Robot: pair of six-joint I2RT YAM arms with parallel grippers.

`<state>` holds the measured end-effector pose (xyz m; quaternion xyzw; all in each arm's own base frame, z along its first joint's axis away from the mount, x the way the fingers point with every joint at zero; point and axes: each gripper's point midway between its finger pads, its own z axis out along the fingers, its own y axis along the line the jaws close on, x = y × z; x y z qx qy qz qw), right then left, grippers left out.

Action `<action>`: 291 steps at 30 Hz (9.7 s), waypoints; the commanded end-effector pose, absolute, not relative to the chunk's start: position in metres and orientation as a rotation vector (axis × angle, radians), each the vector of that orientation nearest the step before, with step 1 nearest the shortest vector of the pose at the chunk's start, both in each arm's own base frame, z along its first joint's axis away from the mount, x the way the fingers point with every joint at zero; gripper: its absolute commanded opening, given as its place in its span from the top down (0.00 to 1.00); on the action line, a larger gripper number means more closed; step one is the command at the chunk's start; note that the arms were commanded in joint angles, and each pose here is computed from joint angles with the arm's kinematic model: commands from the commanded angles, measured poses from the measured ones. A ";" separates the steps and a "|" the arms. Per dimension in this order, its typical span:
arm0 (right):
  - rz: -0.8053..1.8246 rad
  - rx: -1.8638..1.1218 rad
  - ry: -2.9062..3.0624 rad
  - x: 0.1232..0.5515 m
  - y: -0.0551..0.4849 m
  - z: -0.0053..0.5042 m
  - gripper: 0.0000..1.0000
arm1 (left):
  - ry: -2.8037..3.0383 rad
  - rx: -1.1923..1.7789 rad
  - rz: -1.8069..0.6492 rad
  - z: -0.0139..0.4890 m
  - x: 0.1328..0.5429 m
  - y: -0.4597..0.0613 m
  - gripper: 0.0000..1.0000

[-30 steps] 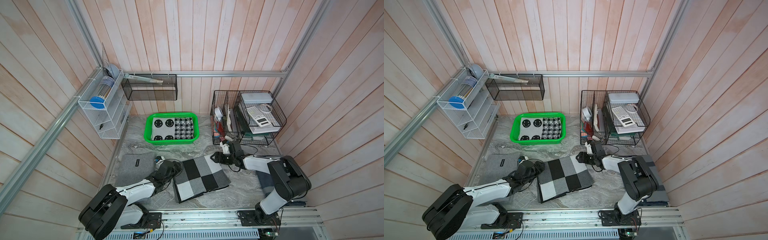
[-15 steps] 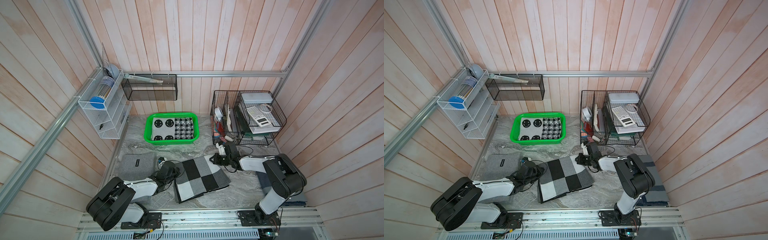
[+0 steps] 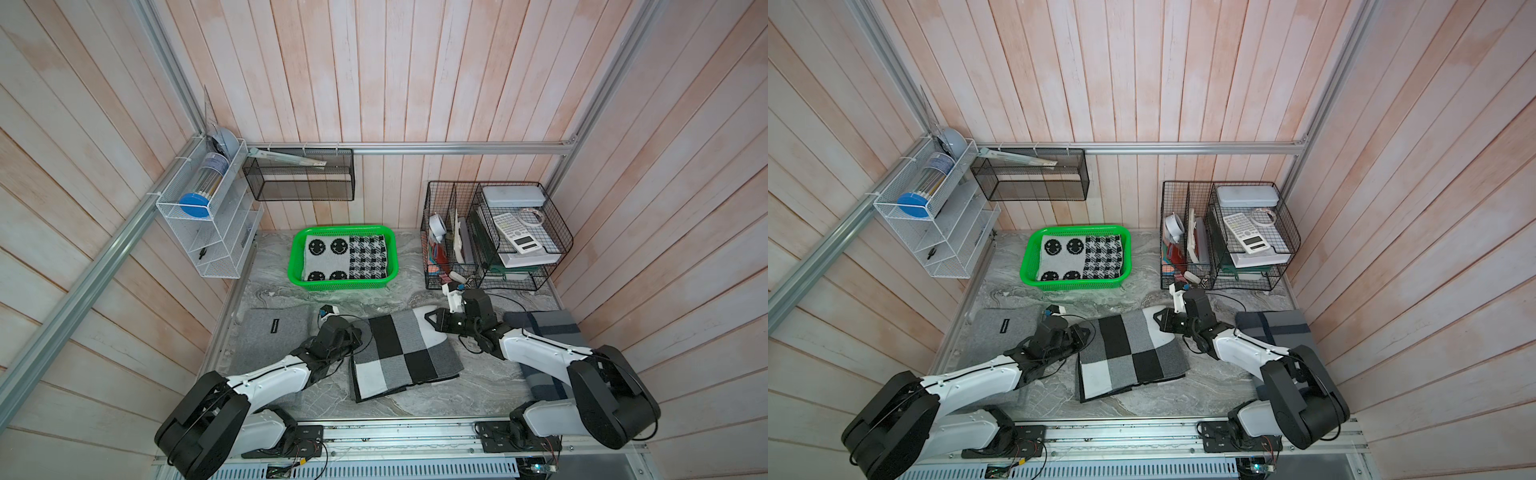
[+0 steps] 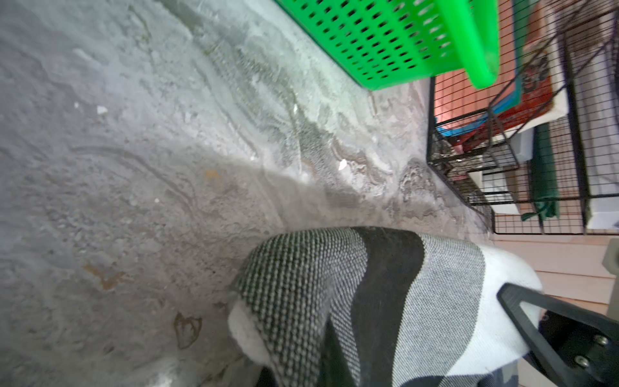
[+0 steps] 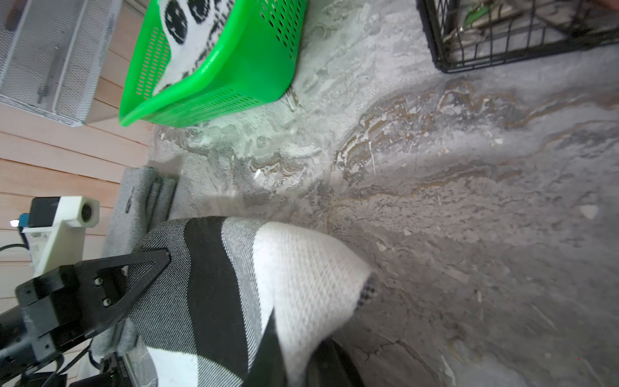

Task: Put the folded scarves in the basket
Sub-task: Pick up the scarf at the center of the board, then place the scarf in the basket, then adjust the scarf at the center of the board, then pick up the scarf at the center of the board.

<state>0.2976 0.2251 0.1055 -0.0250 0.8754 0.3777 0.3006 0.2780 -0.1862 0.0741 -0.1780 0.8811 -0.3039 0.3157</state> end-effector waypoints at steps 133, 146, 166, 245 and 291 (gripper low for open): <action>0.660 0.174 2.028 0.261 0.140 0.123 0.29 | 2.434 -1.001 0.265 0.040 0.299 0.035 0.01; 0.610 0.241 2.088 0.261 0.132 0.107 0.30 | 2.516 -0.949 -0.084 0.003 0.297 -0.014 0.30; 0.613 0.330 2.092 0.261 0.120 0.098 0.30 | 2.636 -0.572 -0.464 0.005 0.272 -0.159 0.32; 0.861 0.404 2.396 0.202 0.155 0.048 0.38 | 2.135 -0.644 -0.285 0.112 0.291 -0.118 0.00; 1.040 0.067 2.564 0.270 0.222 0.033 0.28 | 2.525 -0.576 -0.701 0.009 0.242 -0.179 0.41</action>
